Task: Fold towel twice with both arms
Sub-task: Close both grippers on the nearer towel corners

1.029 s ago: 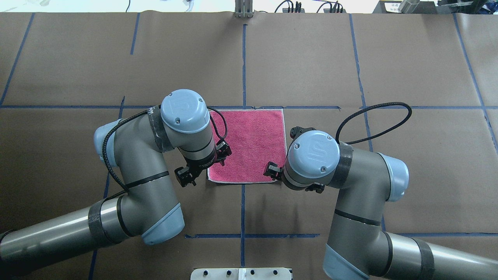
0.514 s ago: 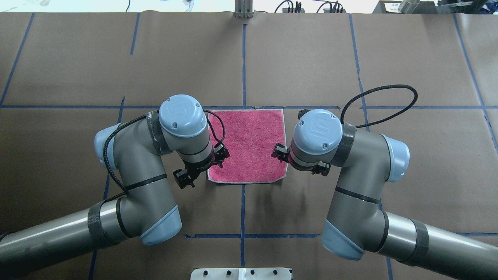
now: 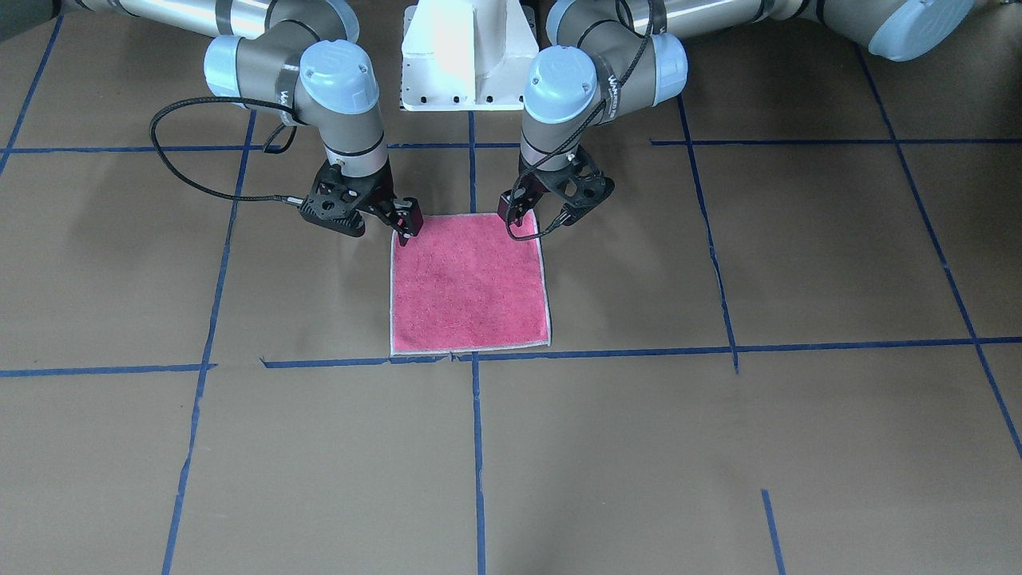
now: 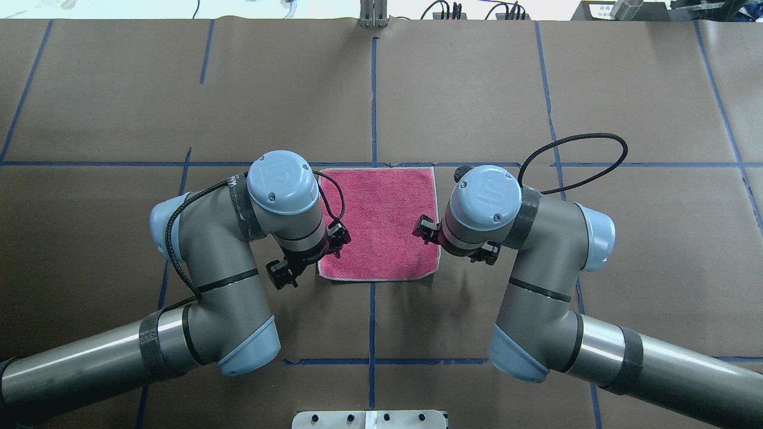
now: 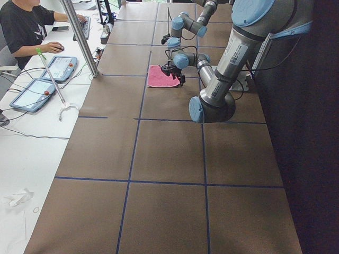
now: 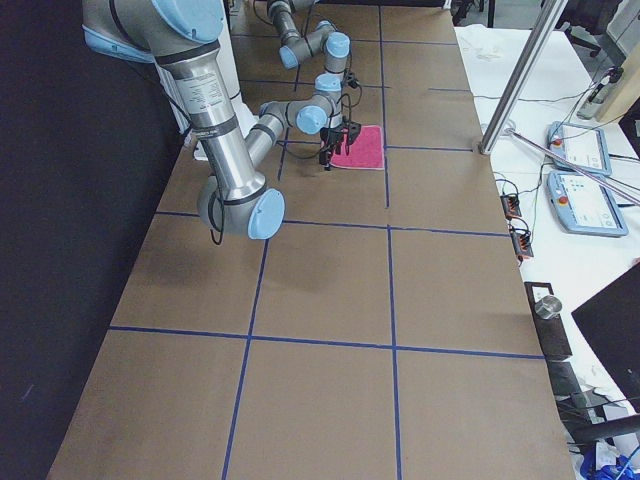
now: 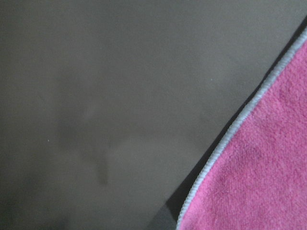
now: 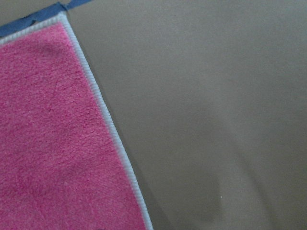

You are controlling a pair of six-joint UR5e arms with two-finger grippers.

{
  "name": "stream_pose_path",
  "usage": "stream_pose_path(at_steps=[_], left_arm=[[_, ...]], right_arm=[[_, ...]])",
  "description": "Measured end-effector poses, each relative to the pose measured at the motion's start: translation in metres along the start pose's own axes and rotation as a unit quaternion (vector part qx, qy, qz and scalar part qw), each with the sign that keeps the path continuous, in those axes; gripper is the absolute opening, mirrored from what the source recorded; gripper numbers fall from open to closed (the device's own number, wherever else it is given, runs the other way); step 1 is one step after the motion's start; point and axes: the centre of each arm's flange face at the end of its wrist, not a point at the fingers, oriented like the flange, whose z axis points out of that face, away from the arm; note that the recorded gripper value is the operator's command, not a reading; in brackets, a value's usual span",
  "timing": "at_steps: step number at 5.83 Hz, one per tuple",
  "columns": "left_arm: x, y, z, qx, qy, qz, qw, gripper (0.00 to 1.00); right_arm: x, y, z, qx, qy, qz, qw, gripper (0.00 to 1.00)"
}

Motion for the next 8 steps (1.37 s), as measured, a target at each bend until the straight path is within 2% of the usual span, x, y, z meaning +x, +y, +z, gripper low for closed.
stream_pose_path(at_steps=[4,5,7,8], left_arm=[[-0.003,0.004,0.021,-0.007,0.012,0.016,0.9998,1.0],[-0.006,0.006,0.026,-0.009,0.01,0.021,0.9997,0.96],[-0.009,0.007,0.025,-0.01,0.012,0.026,0.9995,0.73],[-0.009,0.007,0.024,-0.009,0.014,0.026,0.9995,0.69]], right_arm=[[-0.002,0.007,0.0,-0.013,-0.006,-0.002,0.9999,1.0],[-0.002,0.007,-0.001,-0.015,-0.006,-0.001,0.9999,1.0],[-0.002,0.007,-0.002,-0.015,-0.007,-0.001,0.9999,1.0],[-0.002,0.008,-0.002,-0.015,-0.008,-0.001,0.9999,1.0]])
